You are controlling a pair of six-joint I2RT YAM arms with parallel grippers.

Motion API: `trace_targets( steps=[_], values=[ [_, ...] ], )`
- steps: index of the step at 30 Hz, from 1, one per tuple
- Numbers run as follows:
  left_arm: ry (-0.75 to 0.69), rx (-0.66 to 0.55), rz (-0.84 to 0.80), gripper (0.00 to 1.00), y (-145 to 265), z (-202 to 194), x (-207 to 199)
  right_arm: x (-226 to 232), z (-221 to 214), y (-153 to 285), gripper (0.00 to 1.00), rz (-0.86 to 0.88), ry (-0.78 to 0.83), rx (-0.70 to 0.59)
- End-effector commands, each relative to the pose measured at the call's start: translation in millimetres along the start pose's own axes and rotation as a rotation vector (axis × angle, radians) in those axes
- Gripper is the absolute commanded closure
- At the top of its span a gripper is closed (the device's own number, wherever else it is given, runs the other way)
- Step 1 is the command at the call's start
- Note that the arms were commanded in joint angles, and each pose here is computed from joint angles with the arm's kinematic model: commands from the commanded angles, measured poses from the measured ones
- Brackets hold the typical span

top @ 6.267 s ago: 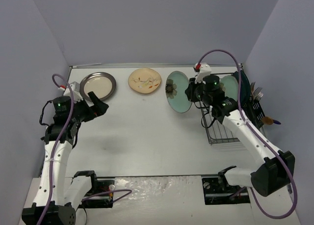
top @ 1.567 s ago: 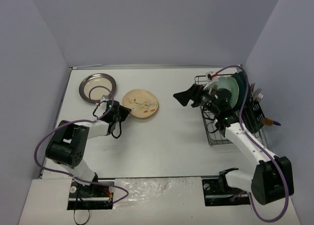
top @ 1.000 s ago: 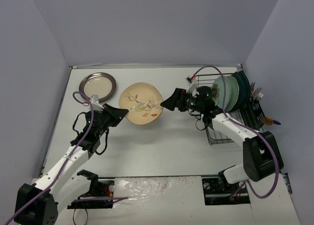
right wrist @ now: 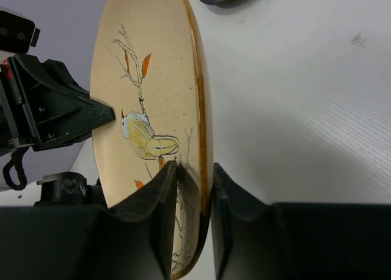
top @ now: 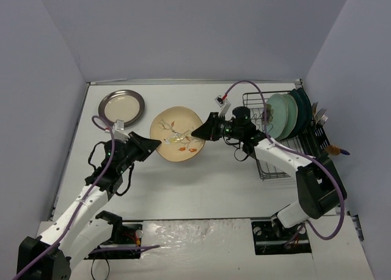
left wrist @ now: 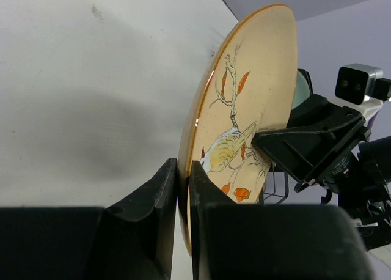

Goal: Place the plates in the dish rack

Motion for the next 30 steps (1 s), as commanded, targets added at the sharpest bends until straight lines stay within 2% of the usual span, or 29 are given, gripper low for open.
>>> trace_targets(
  steps=[1,5,8,10,12,13,14,15,18,23,27,30],
  values=[
    [-0.045,-0.102,-0.232,1.00,9.1,27.0,-58.4,30.3,41.1,14.4,0.97,0.034,0.159,-0.146],
    [-0.068,-0.079,-0.180,0.96,3.5,24.1,-49.4,31.4,48.6,22.7,1.00,-0.002,0.187,-0.169],
    [-0.102,-0.070,-0.127,0.66,3.6,24.4,-44.2,30.9,59.0,33.9,1.00,-0.073,0.237,-0.181],
    [-0.130,-0.064,-0.065,0.54,4.5,25.1,-37.3,32.5,68.2,43.5,1.00,-0.122,0.264,-0.218],
    [-0.165,-0.064,-0.011,0.37,7.7,27.7,-33.7,28.5,74.6,55.4,1.00,-0.194,0.302,-0.231],
    [-0.195,-0.062,0.041,0.25,11.7,30.3,-30.8,27.6,83.1,66.6,1.00,-0.249,0.321,-0.255],
    [-0.200,-0.053,0.069,0.18,14.5,30.6,-29.8,27.3,90.9,71.9,1.00,-0.271,0.353,-0.273],
    [-0.249,-0.072,0.118,0.10,18.6,36.6,-26.9,24.4,103.1,90.1,1.00,-0.363,0.393,-0.313],
    [-0.371,-0.110,0.287,0.04,34.5,54.7,-19.6,20.9,123.2,127.4,1.00,-0.544,0.440,-0.402],
    [-0.597,-0.116,0.536,0.03,64.2,83.9,-12.3,13.4,155.8,194.7,1.00,-0.904,0.523,-0.568],
    [-0.669,-0.139,0.644,0.03,75.2,100.1,-3.0,4.1,173.0,232.2,1.00,-1.147,0.573,-0.615],
    [-0.645,-0.115,0.654,0.03,75.5,105.6,7.5,-2.2,180.8,243.3,1.00,-1.243,0.605,-0.613]
  ],
)
Point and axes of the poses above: each gripper's point midway between its finger pads, its own y axis back along the fingers, its own x axis along the line the jaws close on, z = x × y, the point moved 5 cm from there along y, back along the fingers, and after that the axes turned 1 degree about y, right-handed, at the moved point
